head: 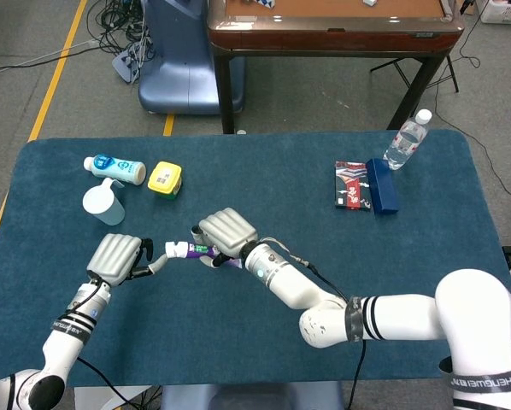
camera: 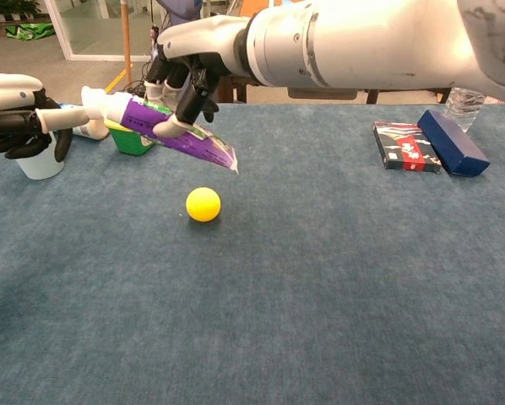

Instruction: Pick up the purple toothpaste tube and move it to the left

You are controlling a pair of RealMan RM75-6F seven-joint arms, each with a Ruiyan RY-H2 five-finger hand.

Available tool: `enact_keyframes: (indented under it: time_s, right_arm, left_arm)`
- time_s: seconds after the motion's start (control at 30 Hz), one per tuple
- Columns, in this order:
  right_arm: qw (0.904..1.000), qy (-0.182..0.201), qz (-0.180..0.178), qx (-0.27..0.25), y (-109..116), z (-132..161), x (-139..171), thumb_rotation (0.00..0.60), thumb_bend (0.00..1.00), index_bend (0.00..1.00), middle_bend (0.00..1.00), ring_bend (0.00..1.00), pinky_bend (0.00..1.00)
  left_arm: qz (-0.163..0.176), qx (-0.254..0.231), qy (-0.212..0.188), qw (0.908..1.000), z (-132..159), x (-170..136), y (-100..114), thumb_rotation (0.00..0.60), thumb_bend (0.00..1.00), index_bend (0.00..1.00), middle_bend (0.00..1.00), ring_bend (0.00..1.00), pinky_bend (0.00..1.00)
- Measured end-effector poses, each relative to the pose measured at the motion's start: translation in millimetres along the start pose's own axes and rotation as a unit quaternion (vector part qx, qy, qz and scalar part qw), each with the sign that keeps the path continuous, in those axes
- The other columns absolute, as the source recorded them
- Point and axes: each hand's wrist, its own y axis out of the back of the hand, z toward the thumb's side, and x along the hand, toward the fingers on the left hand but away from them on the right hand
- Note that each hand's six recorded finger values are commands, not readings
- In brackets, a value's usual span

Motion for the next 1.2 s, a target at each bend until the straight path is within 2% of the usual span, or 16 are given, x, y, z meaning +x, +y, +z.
enact_keyframes:
  time_s: [0.3, 0.4, 0.5, 0.57, 0.67, 0.77, 0.87, 0.9, 1.07, 1.2]
  right_arm:
    - [1.0, -0.001, 0.009, 0.001, -9, 2, -1, 0.6, 0.83, 0.97, 0.88, 0.76, 0.46]
    - [0.9999, -0.004, 0.008, -0.009, -9, -4, 2, 0.6, 0.83, 0.97, 0.88, 0.76, 0.46]
    - [0.9996, -0.006, 0.005, -0.029, -8, -11, 10, 0.6, 0.83, 0.97, 0.88, 0.76, 0.46]
    - [0.999, -0.005, 0.002, -0.044, -8, -16, 16, 0.6, 0.83, 0.97, 0.88, 0.76, 0.47]
    - [0.9976, -0.002, -0.003, -0.069, -10, -24, 26, 0.6, 0.83, 0.97, 0.88, 0.76, 0.48]
    - [0.9956, 0.004, -0.007, -0.094, -15, -31, 36, 0.6, 0.83, 0.97, 0.88, 0.76, 0.5]
    - [0.9927, 0.011, -0.009, -0.12, -22, -35, 45, 0.6, 0.83, 0.97, 0.88, 0.76, 0.52]
    - [0.9918, 0.014, -0.01, -0.127, -25, -35, 48, 0.6, 0.83, 0.97, 0.88, 0.76, 0.52]
    - [0.9859, 0.032, -0.014, -0.163, -43, -33, 59, 0.6, 0.83, 0.97, 0.88, 0.76, 0.55]
    - [0.9812, 0.045, -0.024, -0.186, -56, -27, 64, 0.6, 0.83, 0.97, 0.88, 0.76, 0.56]
  left_arm:
    - [0.004, 0.014, -0.001, 0.9999, 1, 0, 2, 0.0, 0.16, 0.54, 0.84, 0.78, 0.83]
    - [0.015, 0.01, 0.007, 0.9998, -5, -1, 7, 0.002, 0.16, 0.49, 0.8, 0.73, 0.83]
    - [0.027, -0.004, 0.019, 0.9994, -15, -4, 12, 0.054, 0.16, 0.42, 0.73, 0.67, 0.83]
    - [0.037, -0.017, 0.028, 0.9988, -23, -6, 16, 0.108, 0.16, 0.37, 0.64, 0.61, 0.79]
    - [0.053, -0.049, 0.041, 0.9966, -35, -11, 22, 0.158, 0.16, 0.28, 0.52, 0.47, 0.66]
    - [0.067, -0.098, 0.051, 0.9916, -46, -15, 29, 0.153, 0.16, 0.21, 0.39, 0.35, 0.52]
    - [0.081, -0.153, 0.054, 0.9833, -55, -21, 37, 0.025, 0.15, 0.12, 0.27, 0.26, 0.43]
    - [0.086, -0.176, 0.053, 0.9791, -58, -23, 39, 0.005, 0.15, 0.1, 0.24, 0.24, 0.41]
    - [0.105, -0.262, 0.035, 0.9588, -64, -30, 52, 0.0, 0.09, 0.04, 0.17, 0.19, 0.29]
    - [0.118, -0.304, -0.006, 0.9454, -59, -38, 62, 0.0, 0.04, 0.0, 0.13, 0.15, 0.24]
